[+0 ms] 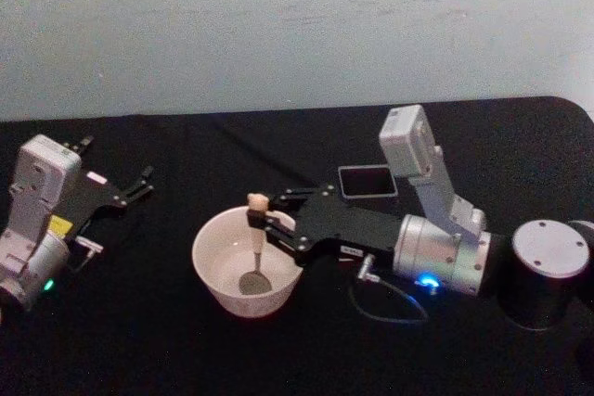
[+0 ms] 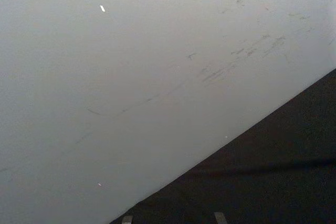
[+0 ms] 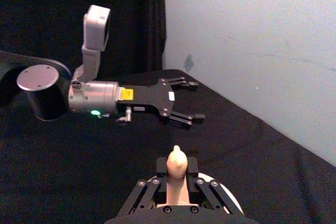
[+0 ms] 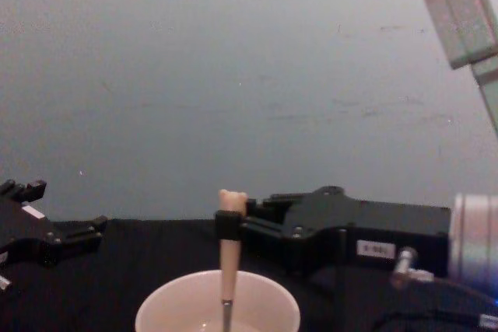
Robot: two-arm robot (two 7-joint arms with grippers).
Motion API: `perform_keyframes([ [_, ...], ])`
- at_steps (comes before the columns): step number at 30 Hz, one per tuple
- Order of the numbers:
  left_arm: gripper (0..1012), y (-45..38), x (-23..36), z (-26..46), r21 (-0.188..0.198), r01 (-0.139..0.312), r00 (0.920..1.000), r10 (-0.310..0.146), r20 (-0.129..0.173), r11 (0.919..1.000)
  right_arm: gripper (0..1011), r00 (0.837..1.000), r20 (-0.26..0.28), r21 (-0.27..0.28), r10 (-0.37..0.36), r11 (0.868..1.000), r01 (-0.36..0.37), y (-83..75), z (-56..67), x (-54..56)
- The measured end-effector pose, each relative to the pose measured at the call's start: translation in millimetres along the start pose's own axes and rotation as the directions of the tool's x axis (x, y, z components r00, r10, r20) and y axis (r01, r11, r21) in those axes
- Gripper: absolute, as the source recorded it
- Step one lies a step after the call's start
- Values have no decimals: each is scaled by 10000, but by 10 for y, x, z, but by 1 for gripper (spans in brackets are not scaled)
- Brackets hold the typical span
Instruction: Pick up the stirring spoon with one hand, stir inside the cup, then place it back in its original position.
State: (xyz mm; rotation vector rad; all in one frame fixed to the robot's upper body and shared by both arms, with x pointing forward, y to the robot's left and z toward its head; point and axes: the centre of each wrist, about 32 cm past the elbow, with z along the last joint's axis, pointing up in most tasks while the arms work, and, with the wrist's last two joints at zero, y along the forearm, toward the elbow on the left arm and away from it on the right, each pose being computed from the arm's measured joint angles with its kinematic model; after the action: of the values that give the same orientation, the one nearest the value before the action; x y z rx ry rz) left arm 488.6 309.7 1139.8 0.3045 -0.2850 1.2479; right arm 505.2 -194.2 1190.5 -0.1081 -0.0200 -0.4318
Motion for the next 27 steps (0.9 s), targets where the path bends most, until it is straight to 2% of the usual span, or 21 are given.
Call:
perform_keyframes([
  [8, 1001, 0, 0, 0, -1, 0, 10000, 0, -1, 10000, 212, 9998, -52, 50, -200, 9998, 200, 235, -10, -7],
  [15, 1002, 0, 0, 0, 0, 0, 10000, 0, 0, 10000, 213, 9949, -97, 172, -1000, 9948, 1002, 444, -4, 99],
  [21, 1001, 0, 0, 0, 0, -1, 10000, 1, 0, 10000, 213, 9893, -71, 174, -1455, 9892, 1456, 445, 1, 197],
  [27, 1001, 0, 0, 0, -1, 0, 10000, 0, 0, 10000, 213, 9858, -116, 123, -1674, 9858, 1675, 254, 11, 281],
])
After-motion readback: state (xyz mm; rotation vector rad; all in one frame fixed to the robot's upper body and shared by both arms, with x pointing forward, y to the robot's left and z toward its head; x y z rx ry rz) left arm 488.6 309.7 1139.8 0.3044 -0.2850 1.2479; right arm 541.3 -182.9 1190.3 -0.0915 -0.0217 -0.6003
